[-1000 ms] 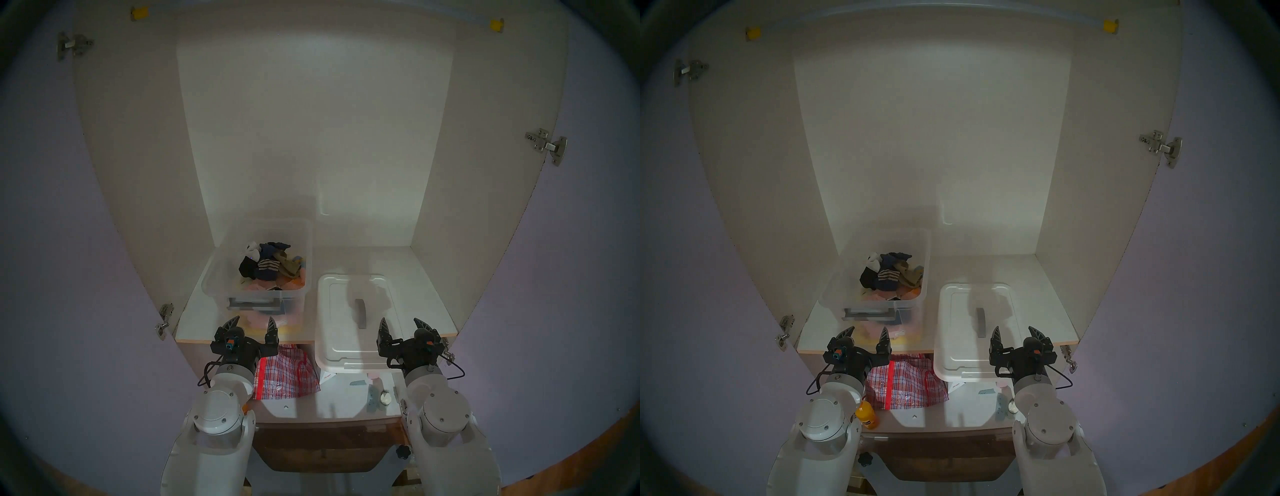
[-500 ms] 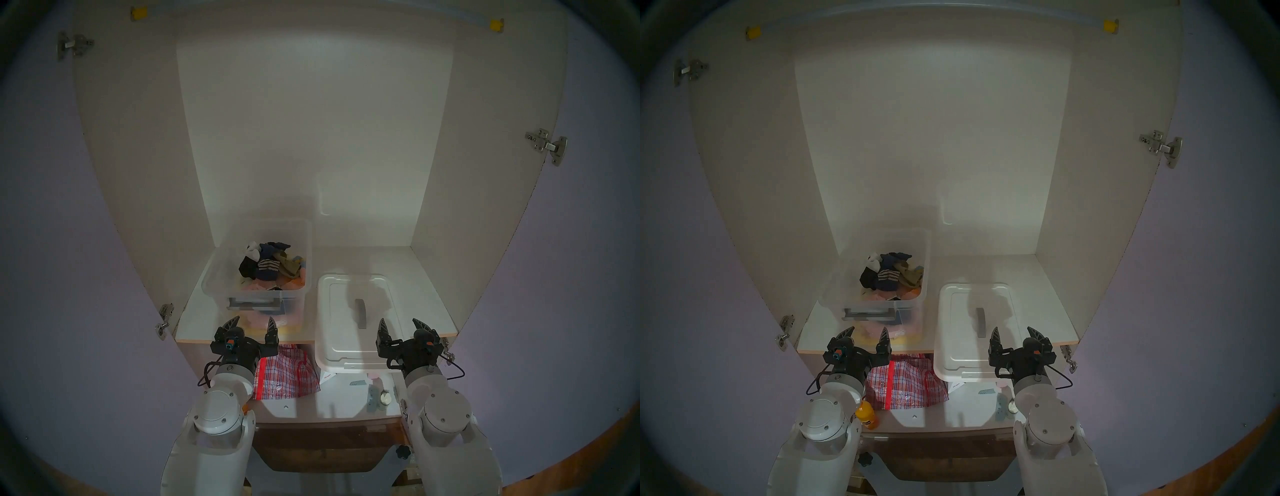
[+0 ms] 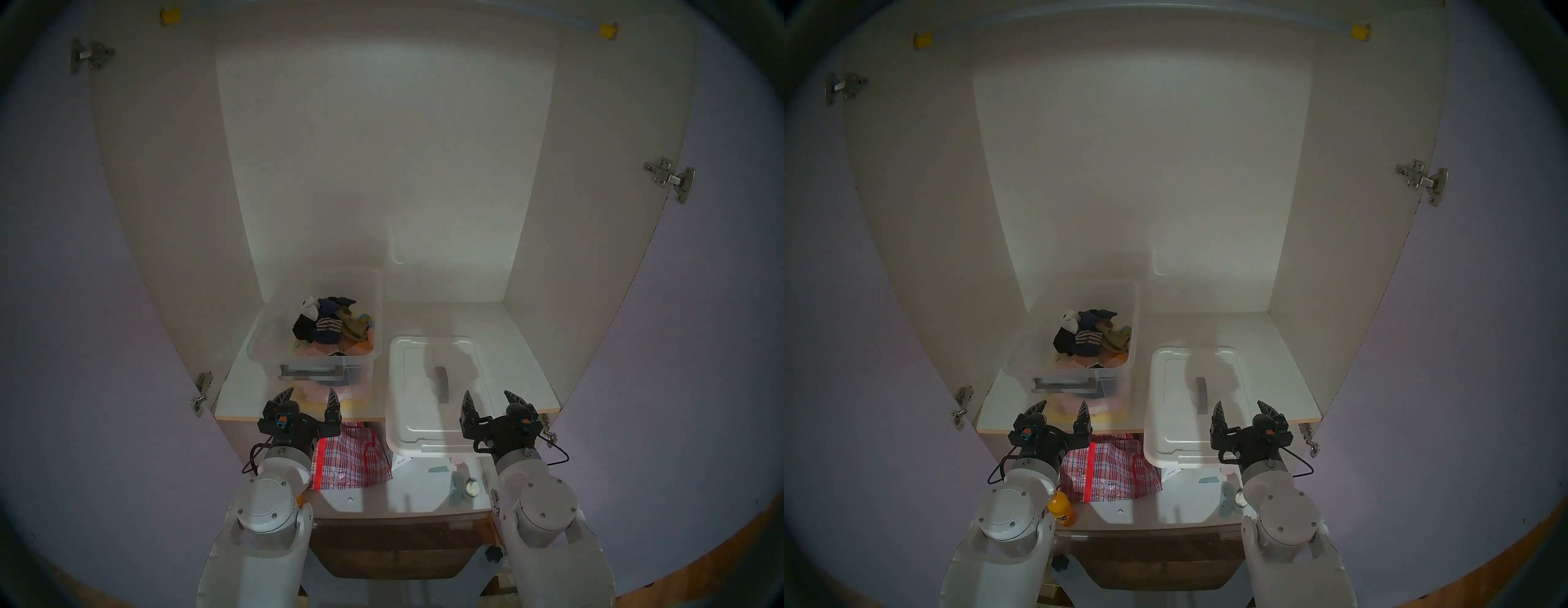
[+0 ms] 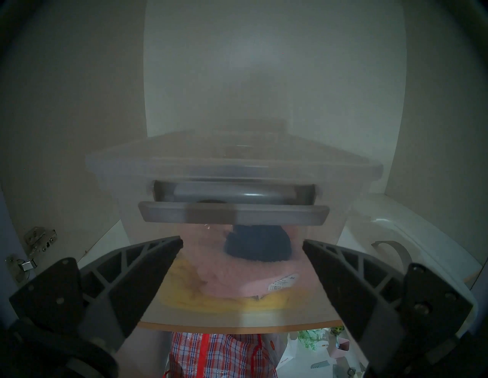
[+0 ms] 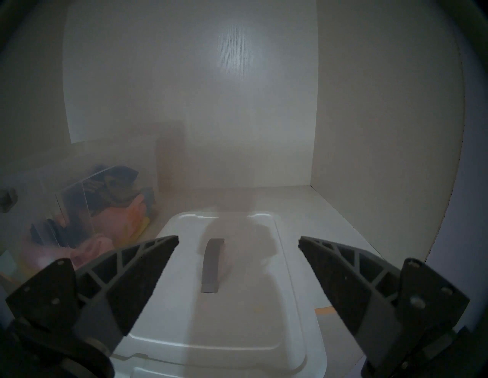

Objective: Take socks out of the storage bin, place them on top of the cabinet, and put the lid back on the bin

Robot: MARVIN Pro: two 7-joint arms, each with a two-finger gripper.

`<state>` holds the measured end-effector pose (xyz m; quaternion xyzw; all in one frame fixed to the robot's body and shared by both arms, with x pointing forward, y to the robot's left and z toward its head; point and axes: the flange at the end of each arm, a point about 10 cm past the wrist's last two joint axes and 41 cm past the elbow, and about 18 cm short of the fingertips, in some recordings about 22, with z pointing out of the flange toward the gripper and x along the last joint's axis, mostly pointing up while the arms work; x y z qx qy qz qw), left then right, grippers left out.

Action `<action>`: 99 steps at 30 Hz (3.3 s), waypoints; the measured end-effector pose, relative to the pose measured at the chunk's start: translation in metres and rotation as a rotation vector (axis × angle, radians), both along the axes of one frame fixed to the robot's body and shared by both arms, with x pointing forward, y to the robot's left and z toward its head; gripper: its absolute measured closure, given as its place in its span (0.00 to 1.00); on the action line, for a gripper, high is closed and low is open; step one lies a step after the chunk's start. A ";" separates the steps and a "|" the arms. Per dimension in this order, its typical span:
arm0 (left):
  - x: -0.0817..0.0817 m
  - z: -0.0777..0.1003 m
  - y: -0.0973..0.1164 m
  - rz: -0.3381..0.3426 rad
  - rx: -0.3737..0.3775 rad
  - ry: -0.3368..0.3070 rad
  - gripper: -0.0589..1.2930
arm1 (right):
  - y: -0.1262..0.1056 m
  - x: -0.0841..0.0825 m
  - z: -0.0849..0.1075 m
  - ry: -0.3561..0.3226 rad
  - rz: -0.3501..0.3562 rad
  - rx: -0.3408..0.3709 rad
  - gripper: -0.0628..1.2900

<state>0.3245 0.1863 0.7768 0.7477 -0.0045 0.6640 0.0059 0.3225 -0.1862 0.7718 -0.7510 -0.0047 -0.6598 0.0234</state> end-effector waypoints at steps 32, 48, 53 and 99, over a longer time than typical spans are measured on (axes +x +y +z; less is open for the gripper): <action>0.044 0.090 0.015 -0.127 0.092 0.036 0.04 | 0.000 0.000 -0.001 0.002 0.002 -0.001 0.03; 0.119 0.113 0.016 -0.330 0.081 0.122 0.04 | 0.000 0.000 -0.001 0.002 0.003 -0.001 0.03; 0.130 0.120 0.019 -0.417 0.059 0.232 0.04 | 0.000 0.000 -0.001 0.003 0.003 -0.001 0.03; 0.270 0.133 0.021 -0.511 0.291 0.857 0.04 | 0.000 0.000 -0.002 0.005 0.004 -0.001 0.03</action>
